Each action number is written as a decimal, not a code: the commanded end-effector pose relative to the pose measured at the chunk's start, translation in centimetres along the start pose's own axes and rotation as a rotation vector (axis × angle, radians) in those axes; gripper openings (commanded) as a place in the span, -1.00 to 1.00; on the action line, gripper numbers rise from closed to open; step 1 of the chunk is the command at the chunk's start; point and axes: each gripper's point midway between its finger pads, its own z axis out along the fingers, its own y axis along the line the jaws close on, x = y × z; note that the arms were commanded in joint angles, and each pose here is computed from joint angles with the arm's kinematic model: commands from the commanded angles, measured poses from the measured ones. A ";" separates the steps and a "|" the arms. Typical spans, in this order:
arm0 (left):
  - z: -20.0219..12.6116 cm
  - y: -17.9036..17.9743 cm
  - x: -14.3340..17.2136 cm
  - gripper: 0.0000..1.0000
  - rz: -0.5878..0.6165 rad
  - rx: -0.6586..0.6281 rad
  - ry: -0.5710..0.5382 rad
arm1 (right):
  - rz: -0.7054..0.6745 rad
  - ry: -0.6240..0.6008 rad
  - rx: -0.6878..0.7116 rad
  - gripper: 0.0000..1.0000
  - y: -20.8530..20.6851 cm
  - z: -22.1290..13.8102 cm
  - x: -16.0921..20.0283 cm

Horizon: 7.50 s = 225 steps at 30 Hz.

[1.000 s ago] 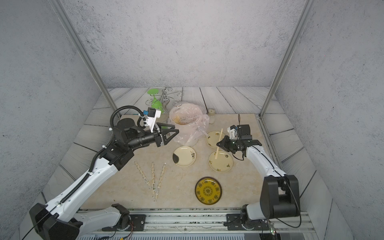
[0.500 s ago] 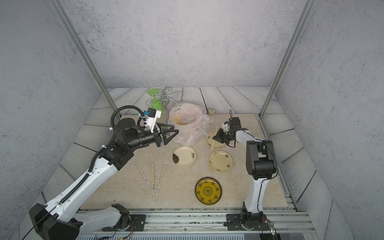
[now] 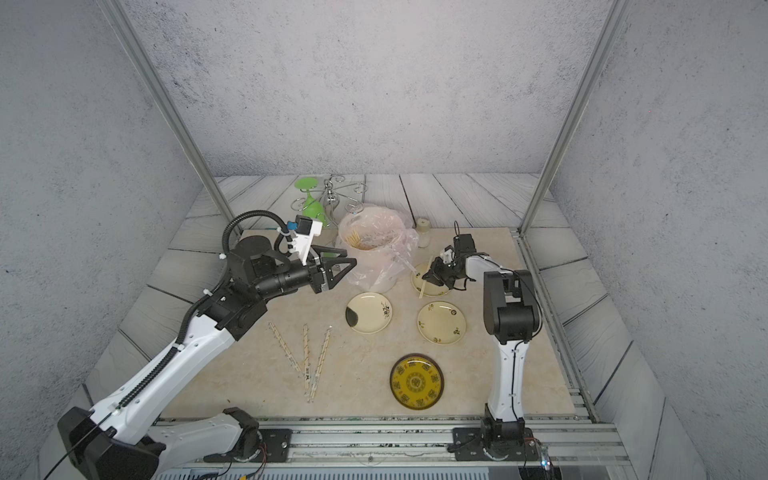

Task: Remove the packaging of disposable chopsticks
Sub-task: Place the disposable chopsticks on the plate, then pick up the disposable chopsticks from the center of the board.

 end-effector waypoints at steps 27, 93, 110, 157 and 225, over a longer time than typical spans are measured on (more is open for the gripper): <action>-0.2 -0.8 -1.2 0.14 0.038 0.016 -0.022 | 0.059 0.085 -0.016 -1.00 -3.0 2.3 1.3; 0.1 -0.9 -0.9 0.14 0.032 0.036 -0.021 | 0.006 -0.004 0.022 -0.42 -1.5 -1.4 0.7; -0.1 -0.6 -1.0 0.14 0.036 0.018 -0.024 | -0.024 -0.041 0.035 -0.29 -0.2 -4.0 1.8; -12.7 10.0 29.2 -0.13 -0.538 -0.896 0.753 | -0.424 -0.134 -0.001 -0.26 8.3 -13.5 20.0; -10.3 11.0 25.5 -1.00 -0.378 -0.891 0.654 | -0.465 -0.121 0.001 -0.25 7.7 -15.0 21.9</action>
